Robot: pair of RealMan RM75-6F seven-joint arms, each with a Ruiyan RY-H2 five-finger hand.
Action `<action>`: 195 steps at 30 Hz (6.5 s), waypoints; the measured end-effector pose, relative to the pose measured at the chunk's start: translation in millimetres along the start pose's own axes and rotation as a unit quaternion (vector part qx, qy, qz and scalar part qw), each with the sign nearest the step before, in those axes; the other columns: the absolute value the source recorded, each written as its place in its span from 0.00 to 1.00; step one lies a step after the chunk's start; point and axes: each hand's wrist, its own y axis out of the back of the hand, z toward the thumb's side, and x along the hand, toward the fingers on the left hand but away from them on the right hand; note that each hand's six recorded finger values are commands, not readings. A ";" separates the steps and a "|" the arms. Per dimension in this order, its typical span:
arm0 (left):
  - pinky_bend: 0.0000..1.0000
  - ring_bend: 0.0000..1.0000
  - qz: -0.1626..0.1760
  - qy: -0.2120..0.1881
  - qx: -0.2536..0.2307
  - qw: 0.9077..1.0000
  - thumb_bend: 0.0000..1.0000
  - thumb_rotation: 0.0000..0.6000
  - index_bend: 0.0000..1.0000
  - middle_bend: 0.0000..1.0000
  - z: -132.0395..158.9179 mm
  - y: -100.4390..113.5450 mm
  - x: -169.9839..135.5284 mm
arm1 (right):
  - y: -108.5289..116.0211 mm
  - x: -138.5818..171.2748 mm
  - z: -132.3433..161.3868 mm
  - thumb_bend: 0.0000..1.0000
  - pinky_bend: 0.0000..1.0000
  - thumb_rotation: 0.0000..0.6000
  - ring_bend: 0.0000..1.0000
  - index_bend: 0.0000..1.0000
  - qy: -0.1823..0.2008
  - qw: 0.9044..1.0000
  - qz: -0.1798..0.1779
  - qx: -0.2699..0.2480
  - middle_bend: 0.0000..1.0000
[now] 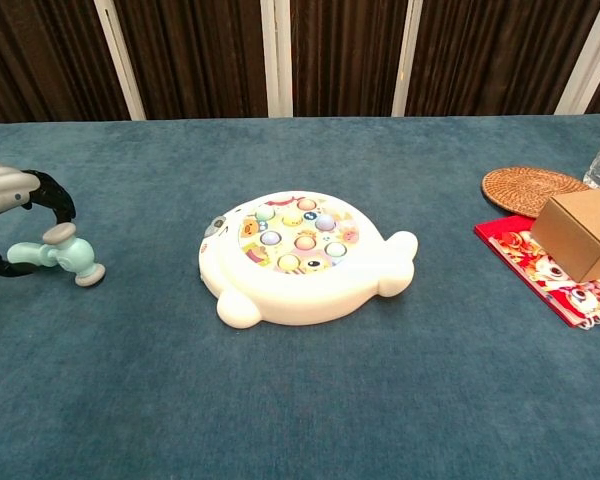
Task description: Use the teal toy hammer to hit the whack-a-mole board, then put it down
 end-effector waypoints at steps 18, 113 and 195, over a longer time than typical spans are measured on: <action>0.26 0.12 -0.003 0.006 -0.004 1.000 0.42 1.00 0.46 0.23 4.8 -5.2 9.9 | -0.1 0.8 0.2 0.30 0.00 1.00 0.00 0.00 -0.001 1.000 0.001 -0.003 0.00; 0.64 0.51 0.096 -0.095 0.013 0.991 0.63 1.00 0.71 0.60 155.8 146.3 105.3 | -12.0 -9.1 -0.6 0.30 0.00 1.00 0.00 0.00 -0.026 0.997 0.038 -0.061 0.00; 0.64 0.52 0.044 -0.124 0.053 0.990 0.63 1.00 0.71 0.60 195.1 100.2 108.9 | -5.2 -8.9 -3.3 0.30 0.00 1.00 0.00 0.00 -0.035 0.995 0.037 -0.087 0.00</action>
